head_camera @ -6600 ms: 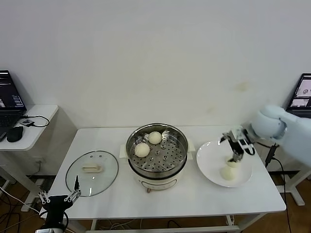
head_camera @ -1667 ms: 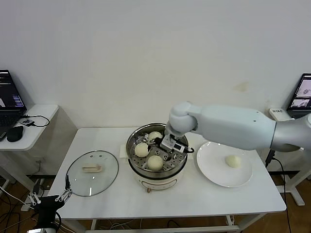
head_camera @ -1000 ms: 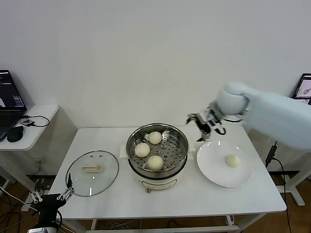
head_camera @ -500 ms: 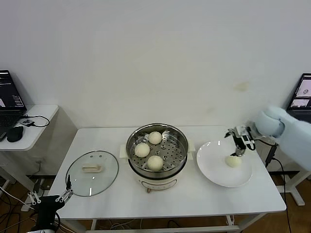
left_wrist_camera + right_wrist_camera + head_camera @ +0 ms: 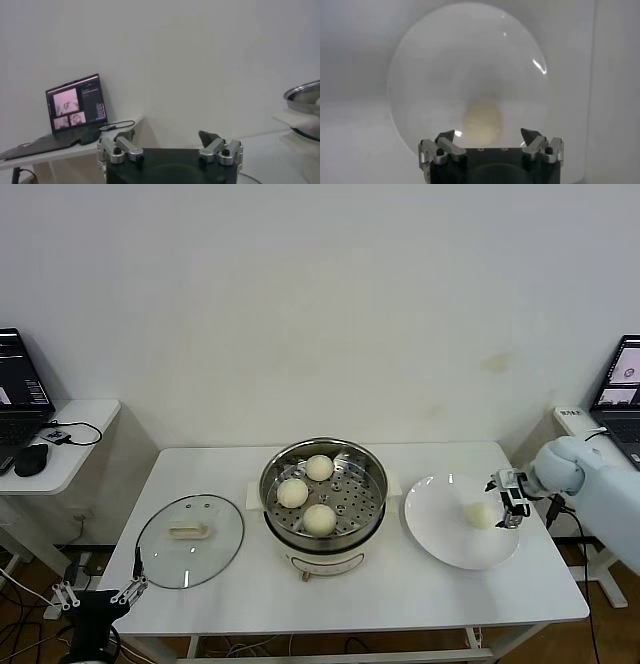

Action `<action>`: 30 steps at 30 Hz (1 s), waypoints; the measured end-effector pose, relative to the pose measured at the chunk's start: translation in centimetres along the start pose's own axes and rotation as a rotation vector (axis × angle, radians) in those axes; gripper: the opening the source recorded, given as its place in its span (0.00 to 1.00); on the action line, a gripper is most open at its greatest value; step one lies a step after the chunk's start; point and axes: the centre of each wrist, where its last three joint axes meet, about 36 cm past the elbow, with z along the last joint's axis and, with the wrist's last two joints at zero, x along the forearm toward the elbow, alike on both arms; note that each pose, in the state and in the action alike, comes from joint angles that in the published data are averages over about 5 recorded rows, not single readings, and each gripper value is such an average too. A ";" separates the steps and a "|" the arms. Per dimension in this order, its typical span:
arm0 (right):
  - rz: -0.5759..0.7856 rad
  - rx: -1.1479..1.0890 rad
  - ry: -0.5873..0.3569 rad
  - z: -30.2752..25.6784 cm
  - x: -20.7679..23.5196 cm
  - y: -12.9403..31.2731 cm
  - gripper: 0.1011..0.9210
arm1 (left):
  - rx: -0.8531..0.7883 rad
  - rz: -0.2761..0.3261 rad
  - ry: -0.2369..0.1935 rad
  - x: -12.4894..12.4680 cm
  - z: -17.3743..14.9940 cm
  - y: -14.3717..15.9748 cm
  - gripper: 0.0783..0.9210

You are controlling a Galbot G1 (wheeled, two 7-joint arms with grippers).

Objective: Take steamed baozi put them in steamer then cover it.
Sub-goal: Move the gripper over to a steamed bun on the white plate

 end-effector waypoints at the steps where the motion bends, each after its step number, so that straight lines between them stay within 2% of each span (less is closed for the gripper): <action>1: -0.001 -0.003 0.002 0.0 -0.4 0.0 0.87 | -0.001 -0.001 0.001 0.0 0.0 0.1 0.88; 17: -0.024 -0.031 0.027 -0.9 -5.1 -0.6 0.78 | -0.005 -0.014 0.007 -0.4 0.5 0.5 0.88; 30: -0.031 -0.039 0.031 -1.3 -5.8 -1.3 0.66 | -0.002 -0.019 0.013 -0.4 0.8 0.5 0.88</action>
